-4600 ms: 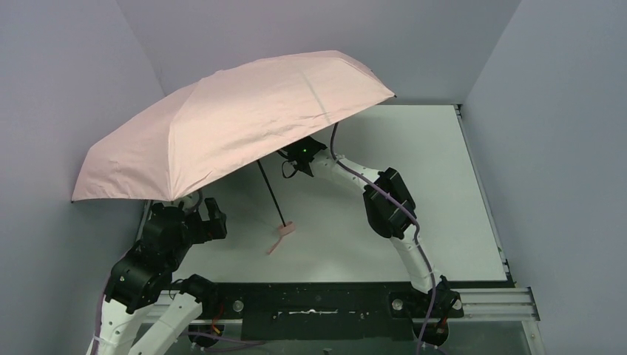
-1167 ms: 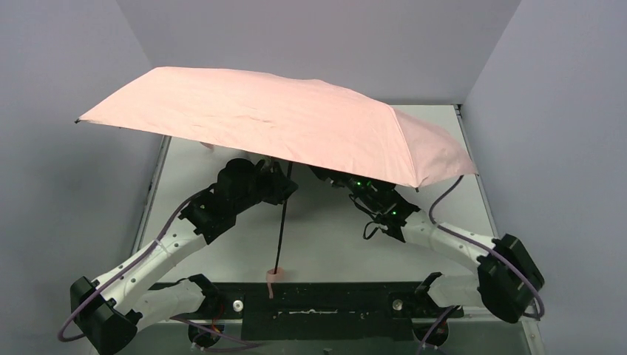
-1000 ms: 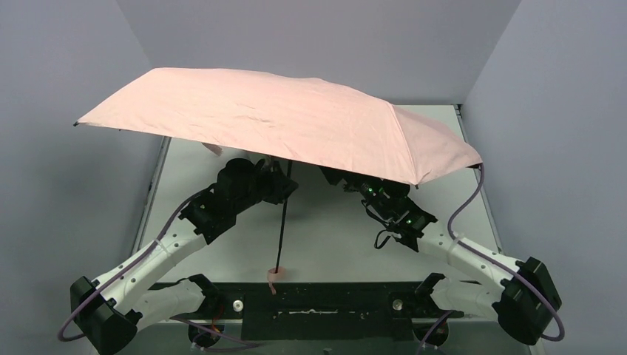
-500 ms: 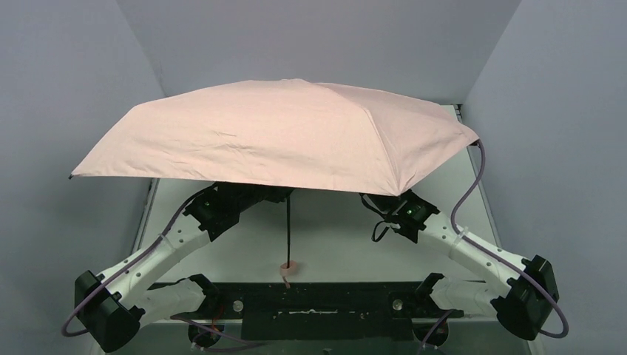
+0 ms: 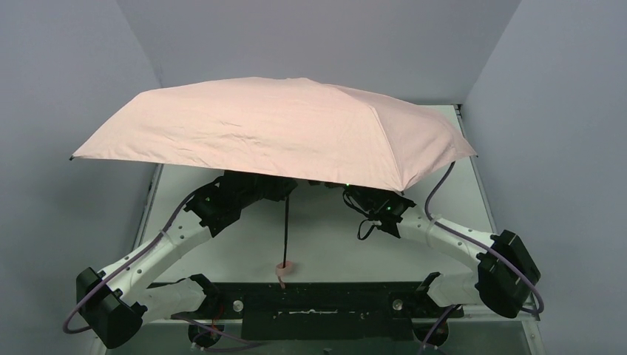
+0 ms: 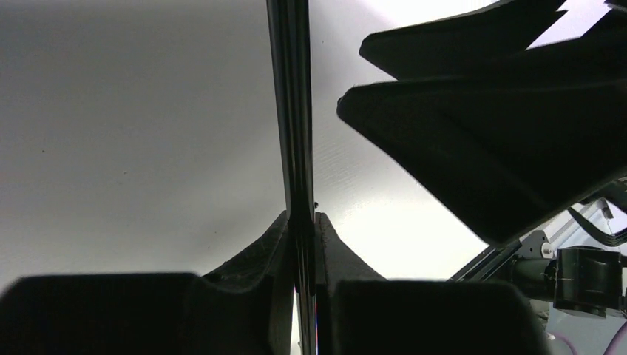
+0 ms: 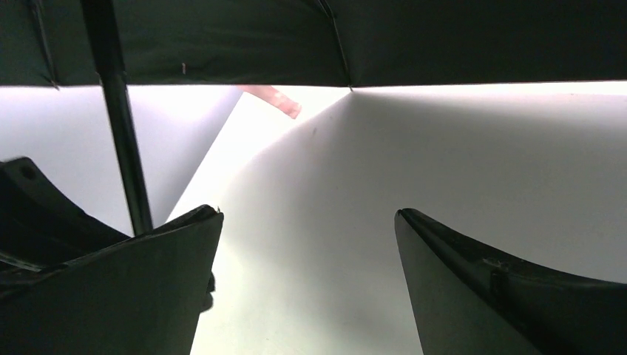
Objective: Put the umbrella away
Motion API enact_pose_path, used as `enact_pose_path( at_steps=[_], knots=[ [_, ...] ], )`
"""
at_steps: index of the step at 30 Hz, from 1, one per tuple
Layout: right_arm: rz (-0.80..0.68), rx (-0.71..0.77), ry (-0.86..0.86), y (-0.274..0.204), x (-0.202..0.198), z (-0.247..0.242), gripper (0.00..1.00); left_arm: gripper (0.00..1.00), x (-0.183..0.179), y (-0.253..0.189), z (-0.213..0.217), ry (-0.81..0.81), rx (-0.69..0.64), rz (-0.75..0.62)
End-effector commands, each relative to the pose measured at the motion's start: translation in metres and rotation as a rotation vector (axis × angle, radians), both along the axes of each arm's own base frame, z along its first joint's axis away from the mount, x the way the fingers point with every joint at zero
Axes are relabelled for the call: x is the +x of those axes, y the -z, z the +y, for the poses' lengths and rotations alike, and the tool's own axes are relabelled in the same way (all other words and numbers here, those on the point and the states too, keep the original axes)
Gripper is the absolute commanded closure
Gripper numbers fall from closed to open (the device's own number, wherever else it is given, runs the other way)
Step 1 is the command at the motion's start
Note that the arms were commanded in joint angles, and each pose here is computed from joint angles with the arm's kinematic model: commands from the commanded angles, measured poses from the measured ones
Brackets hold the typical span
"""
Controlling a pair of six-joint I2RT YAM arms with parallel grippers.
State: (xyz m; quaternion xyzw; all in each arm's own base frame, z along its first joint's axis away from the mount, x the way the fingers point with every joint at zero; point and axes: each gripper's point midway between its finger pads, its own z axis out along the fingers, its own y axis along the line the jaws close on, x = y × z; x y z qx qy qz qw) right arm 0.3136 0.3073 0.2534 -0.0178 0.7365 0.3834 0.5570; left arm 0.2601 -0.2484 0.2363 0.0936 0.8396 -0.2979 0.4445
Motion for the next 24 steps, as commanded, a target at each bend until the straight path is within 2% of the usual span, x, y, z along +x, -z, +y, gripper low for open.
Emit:
enact_pose_path(
  at_steps=[1, 9, 17, 21, 24],
  knots=[
    [-0.156, -0.015, 0.043, -0.03, 0.003, -0.002, 0.1, 1.0, 0.002, -0.031, -0.007, 0.037, -0.021, -0.077],
    [-0.286, -0.167, 0.138, -0.063, -0.009, -0.004, 0.09, 1.0, 0.001, -0.028, -0.007, 0.037, -0.016, -0.07],
    [-0.348, -0.348, 0.273, -0.07, -0.013, -0.016, 0.11, 1.0, 0.0, -0.029, -0.007, 0.042, -0.013, -0.069],
    [-0.346, -0.3, 0.291, -0.087, -0.013, -0.017, 0.11, 1.0, 0.0, -0.028, -0.008, 0.043, -0.008, -0.063],
    [-0.325, -0.221, 0.224, -0.104, -0.013, -0.008, 0.1, 1.0, 0.0, -0.028, -0.009, 0.048, 0.001, -0.062]
  ],
)
